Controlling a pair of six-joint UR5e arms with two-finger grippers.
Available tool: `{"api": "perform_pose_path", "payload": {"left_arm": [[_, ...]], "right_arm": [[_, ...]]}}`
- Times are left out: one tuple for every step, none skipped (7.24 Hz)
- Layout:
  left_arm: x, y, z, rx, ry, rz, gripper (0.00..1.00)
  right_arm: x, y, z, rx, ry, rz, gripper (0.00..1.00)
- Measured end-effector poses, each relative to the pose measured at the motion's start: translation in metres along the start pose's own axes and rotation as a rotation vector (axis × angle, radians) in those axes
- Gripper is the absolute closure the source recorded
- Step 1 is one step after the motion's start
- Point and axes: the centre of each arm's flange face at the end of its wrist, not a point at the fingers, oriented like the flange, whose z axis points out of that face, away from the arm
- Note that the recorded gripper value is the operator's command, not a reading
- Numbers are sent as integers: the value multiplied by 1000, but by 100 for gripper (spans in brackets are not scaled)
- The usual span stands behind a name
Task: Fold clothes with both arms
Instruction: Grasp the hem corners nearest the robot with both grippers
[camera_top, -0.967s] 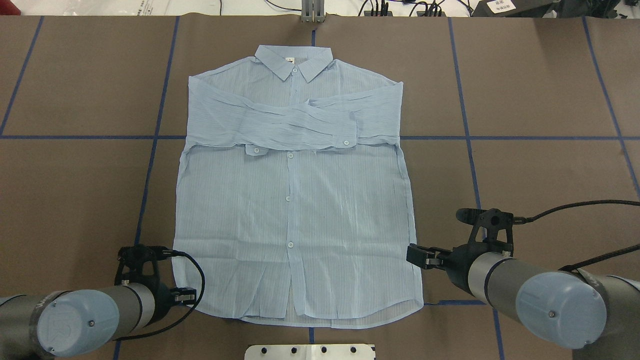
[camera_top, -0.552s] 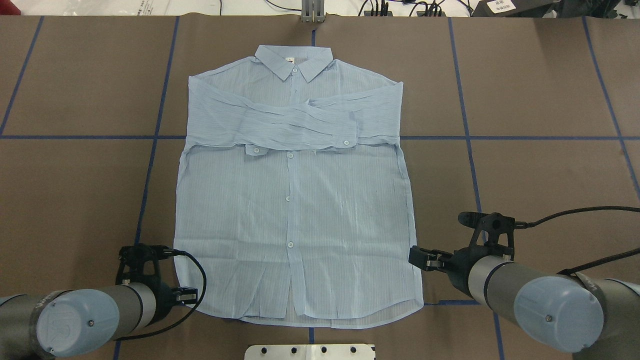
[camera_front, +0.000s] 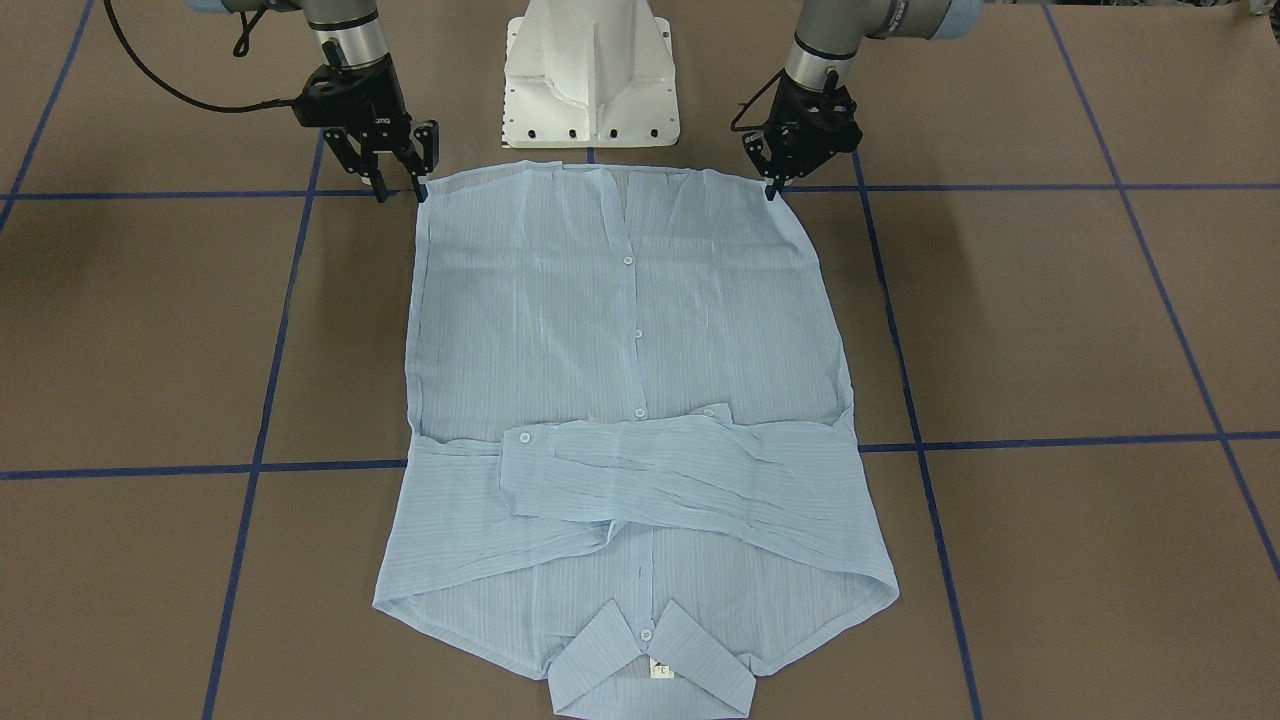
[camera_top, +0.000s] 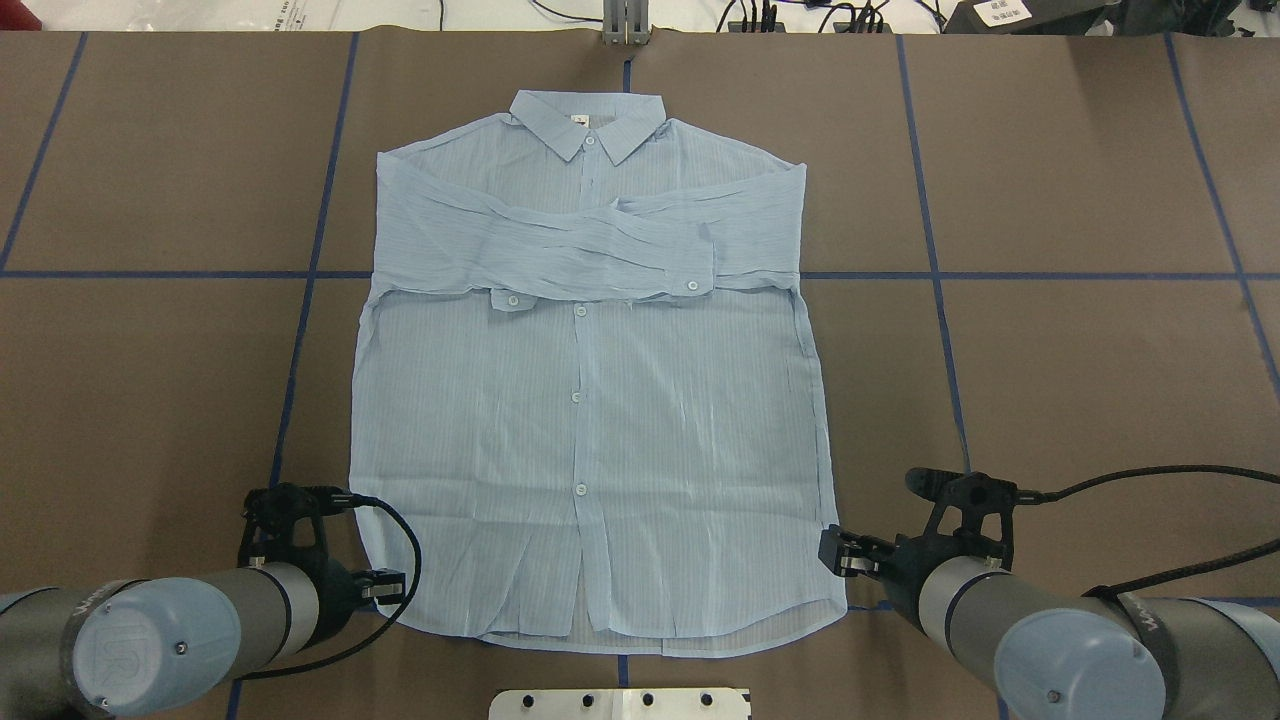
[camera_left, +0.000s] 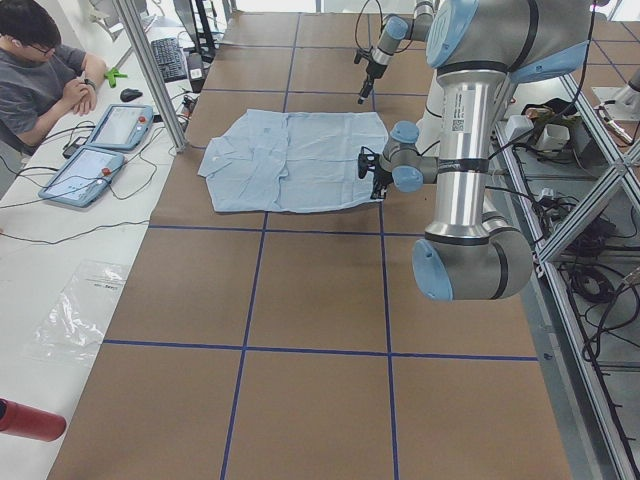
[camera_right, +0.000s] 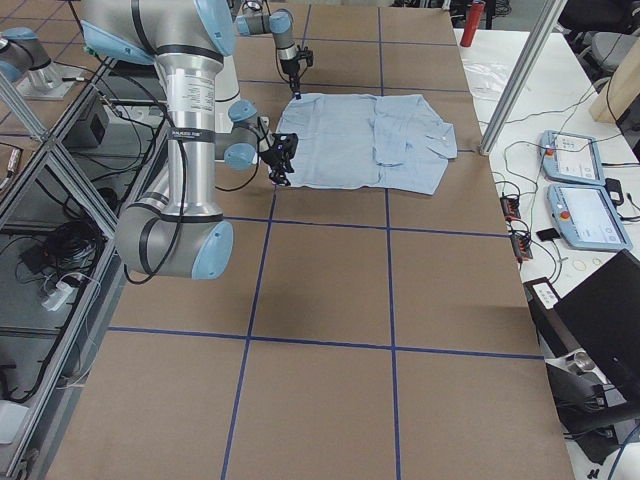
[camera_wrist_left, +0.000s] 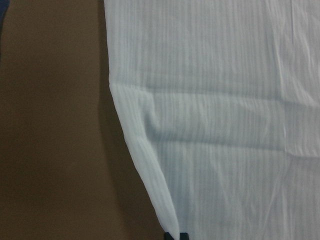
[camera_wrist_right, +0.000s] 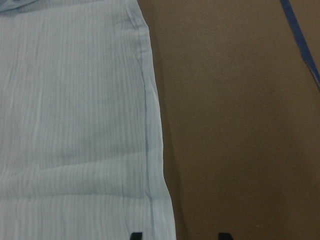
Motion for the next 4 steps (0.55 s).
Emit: {"api": "perform_pose_path", "payload": {"left_arm": [[1, -2, -2, 16, 3, -1, 100], [1, -3, -3, 30, 3, -1, 100], [0, -4, -3, 38, 2, -1, 100], [0, -5, -3, 42, 2, -1, 100]], "right_arm": [[-1, 13, 4, 7, 6, -12, 45], [-1, 24, 6, 10, 6, -22, 45], [-2, 33, 6, 12, 3, -32, 45], [-3, 40, 7, 15, 2, -42, 46]]}}
